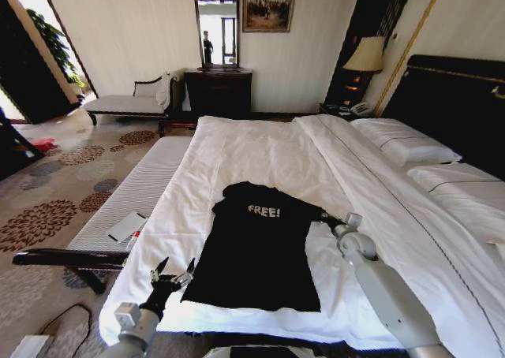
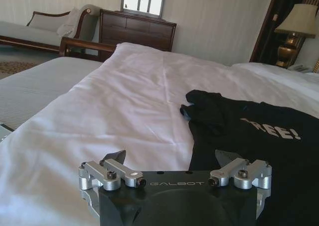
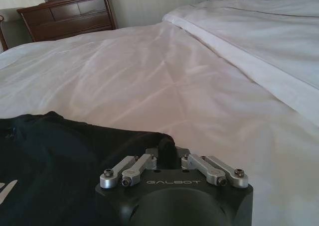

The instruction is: Fold the clothes on the bed.

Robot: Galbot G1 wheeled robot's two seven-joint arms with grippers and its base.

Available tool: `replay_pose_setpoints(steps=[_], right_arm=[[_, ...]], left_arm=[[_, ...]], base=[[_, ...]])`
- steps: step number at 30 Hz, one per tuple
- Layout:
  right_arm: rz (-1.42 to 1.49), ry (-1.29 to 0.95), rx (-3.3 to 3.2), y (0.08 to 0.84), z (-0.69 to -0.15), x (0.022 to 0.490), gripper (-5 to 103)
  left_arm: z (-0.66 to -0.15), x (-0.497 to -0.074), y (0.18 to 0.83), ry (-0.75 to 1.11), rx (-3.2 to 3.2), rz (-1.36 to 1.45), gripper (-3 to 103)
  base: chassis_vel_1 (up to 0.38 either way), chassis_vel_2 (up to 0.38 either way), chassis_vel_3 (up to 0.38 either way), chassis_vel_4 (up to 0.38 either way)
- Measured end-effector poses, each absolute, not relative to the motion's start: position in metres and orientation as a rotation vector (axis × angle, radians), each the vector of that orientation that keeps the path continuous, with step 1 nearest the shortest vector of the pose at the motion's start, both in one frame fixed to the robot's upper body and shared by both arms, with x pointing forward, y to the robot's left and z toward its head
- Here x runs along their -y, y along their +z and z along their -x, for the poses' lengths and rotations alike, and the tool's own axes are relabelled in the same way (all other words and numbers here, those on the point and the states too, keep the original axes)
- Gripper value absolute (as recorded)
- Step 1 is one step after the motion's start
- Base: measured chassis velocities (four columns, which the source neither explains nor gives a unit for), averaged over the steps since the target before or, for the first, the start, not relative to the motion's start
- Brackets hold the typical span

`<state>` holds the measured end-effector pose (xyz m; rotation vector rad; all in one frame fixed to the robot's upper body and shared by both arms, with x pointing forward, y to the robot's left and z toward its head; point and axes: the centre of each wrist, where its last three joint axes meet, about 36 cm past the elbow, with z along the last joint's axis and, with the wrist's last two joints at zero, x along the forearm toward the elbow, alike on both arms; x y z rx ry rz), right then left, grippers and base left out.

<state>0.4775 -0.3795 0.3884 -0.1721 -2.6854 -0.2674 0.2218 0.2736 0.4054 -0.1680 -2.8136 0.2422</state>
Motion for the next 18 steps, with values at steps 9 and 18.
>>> replay_pose_setpoints(steps=[9,18], right_arm=[[0.192,-0.243,2.693,0.395,-0.450,0.389,46],[0.238,-0.228,2.667,0.390,-0.414,0.394,78]], left_arm=[[-0.290,-0.281,0.404,0.312,2.836,0.197,100],[-0.361,-0.296,0.395,0.351,2.854,0.287,91]], base=[[0.000,0.000,0.000,0.000],[0.000,0.000,0.000,0.000]])
